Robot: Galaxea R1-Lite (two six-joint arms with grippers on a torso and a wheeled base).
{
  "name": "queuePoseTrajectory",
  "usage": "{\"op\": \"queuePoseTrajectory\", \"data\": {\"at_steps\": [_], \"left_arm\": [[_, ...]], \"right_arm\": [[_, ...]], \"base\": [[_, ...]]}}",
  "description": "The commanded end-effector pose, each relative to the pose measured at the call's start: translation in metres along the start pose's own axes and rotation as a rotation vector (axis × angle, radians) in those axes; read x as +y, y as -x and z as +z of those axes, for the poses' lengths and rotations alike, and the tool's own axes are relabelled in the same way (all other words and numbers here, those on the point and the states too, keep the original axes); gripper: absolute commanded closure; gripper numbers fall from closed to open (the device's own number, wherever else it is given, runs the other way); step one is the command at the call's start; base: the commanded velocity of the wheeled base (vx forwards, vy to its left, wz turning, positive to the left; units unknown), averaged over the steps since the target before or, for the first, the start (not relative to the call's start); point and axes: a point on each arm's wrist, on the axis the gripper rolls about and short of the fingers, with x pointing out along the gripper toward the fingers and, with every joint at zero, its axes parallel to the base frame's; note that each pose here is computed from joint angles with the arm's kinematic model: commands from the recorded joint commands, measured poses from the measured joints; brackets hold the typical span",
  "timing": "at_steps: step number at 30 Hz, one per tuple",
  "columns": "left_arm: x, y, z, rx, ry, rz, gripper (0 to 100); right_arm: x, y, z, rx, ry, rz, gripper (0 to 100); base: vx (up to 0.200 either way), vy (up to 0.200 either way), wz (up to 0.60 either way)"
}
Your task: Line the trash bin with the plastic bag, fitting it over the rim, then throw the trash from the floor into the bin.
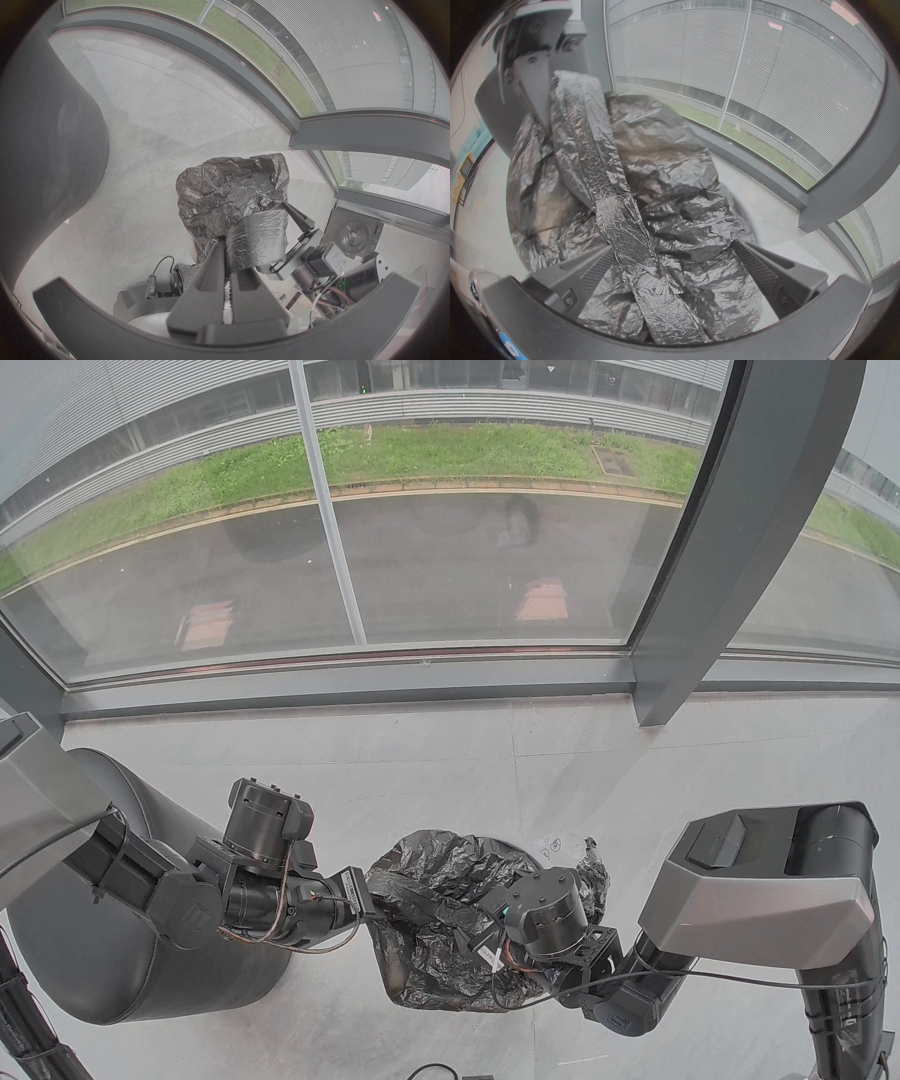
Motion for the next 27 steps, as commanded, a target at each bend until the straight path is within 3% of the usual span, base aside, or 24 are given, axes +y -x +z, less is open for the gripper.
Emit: {"op": "queuePoseTrajectory", "data": {"at_steps": [1, 13, 27], "left_arm": [[-0.001, 0.003, 0.0, -0.005, 0.0, -0.005, 100], [-0.001, 0.003, 0.0, -0.004, -0.001, -0.004, 100], [0.005, 0.002, 0.008, -0.033, -0.026, -0.005, 100]], "right_arm": [[-0.008, -0.003, 0.004, -0.026, -0.022, -0.028, 0], [-0.03, 0.019, 0.026, -0.104, -0.066, -0.068, 0], [-0.054, 0.021, 0.03, -0.116, -0.117, -0.12, 0]], "base": [[0.0, 0.0, 0.0], [0.0, 0.0, 0.0], [0.0, 0.0, 0.0]]}}
